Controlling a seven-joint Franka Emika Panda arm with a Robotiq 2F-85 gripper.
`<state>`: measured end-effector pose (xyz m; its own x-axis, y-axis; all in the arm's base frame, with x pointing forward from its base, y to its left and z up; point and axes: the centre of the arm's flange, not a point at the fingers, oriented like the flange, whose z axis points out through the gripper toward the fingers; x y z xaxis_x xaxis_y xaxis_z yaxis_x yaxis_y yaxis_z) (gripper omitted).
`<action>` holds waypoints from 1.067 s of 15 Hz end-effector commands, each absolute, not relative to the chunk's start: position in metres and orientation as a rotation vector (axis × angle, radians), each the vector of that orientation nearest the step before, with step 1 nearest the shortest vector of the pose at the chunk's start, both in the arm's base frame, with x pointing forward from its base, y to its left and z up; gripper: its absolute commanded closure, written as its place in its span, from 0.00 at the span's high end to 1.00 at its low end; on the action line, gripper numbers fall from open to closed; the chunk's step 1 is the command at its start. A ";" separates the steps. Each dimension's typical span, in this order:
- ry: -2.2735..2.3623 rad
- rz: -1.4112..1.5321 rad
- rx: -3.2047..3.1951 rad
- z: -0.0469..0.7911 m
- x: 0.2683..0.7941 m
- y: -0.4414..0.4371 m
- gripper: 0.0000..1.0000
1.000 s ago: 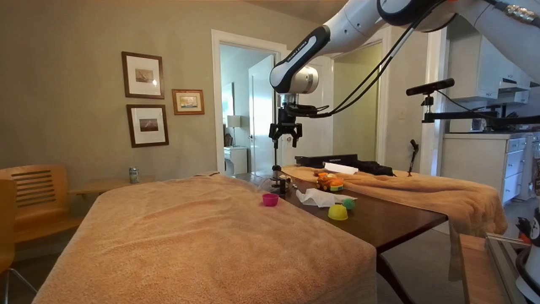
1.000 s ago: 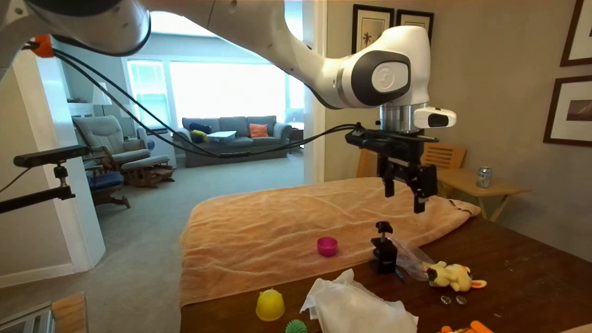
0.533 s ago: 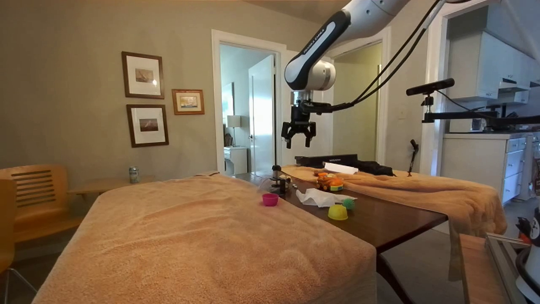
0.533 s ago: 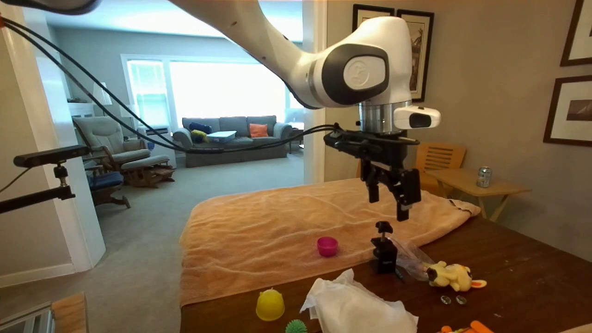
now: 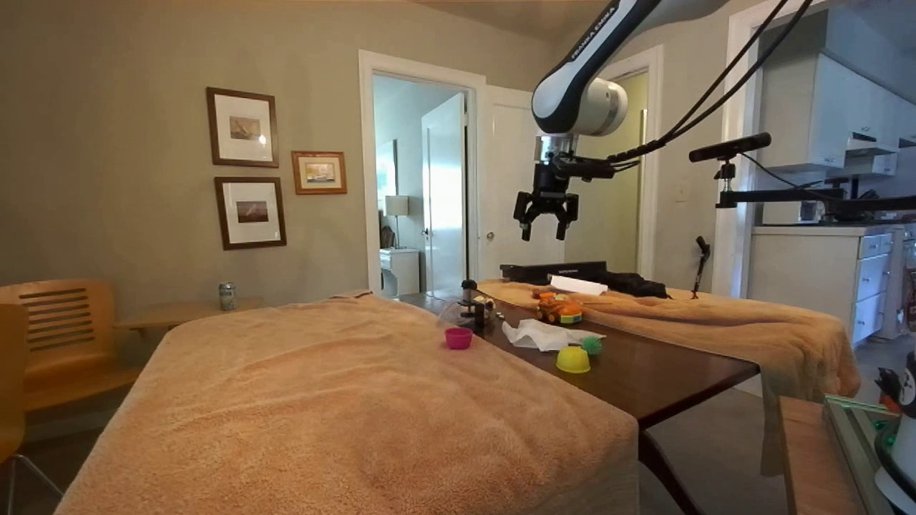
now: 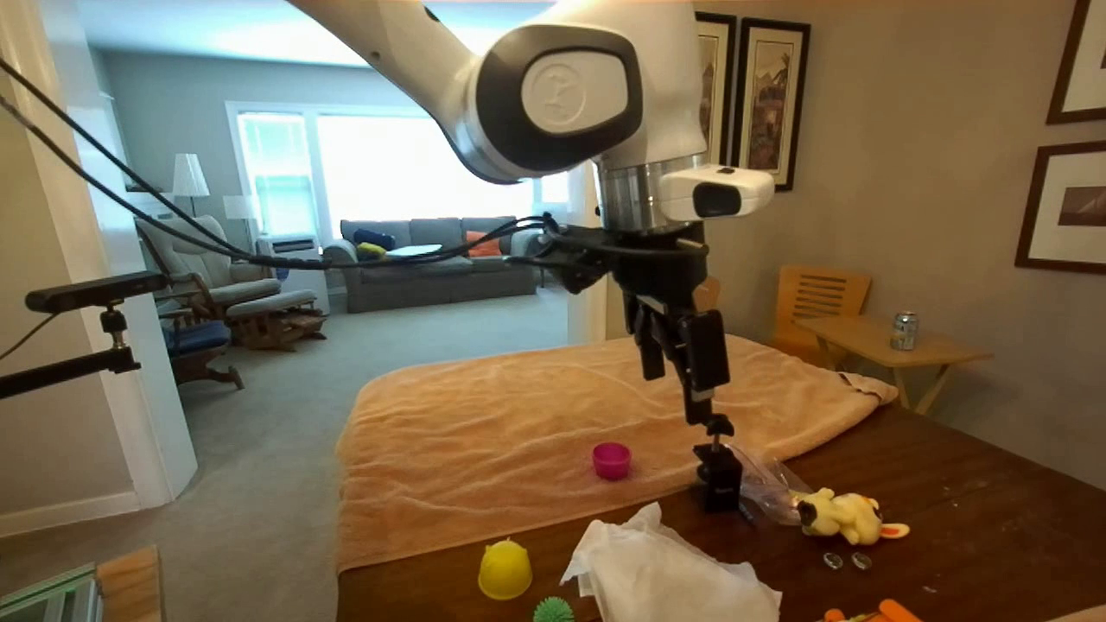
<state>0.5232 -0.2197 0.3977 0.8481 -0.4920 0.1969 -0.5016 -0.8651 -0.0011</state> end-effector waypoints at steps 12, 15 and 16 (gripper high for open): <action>-0.843 0.329 2.963 0.404 0.485 -0.215 1.00; -0.843 0.329 2.963 0.404 0.485 -0.215 1.00; -0.843 0.329 2.963 0.404 0.485 -0.215 1.00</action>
<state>0.4853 -0.2150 0.4044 0.8295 -0.5153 0.2151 -0.5247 -0.8511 -0.0156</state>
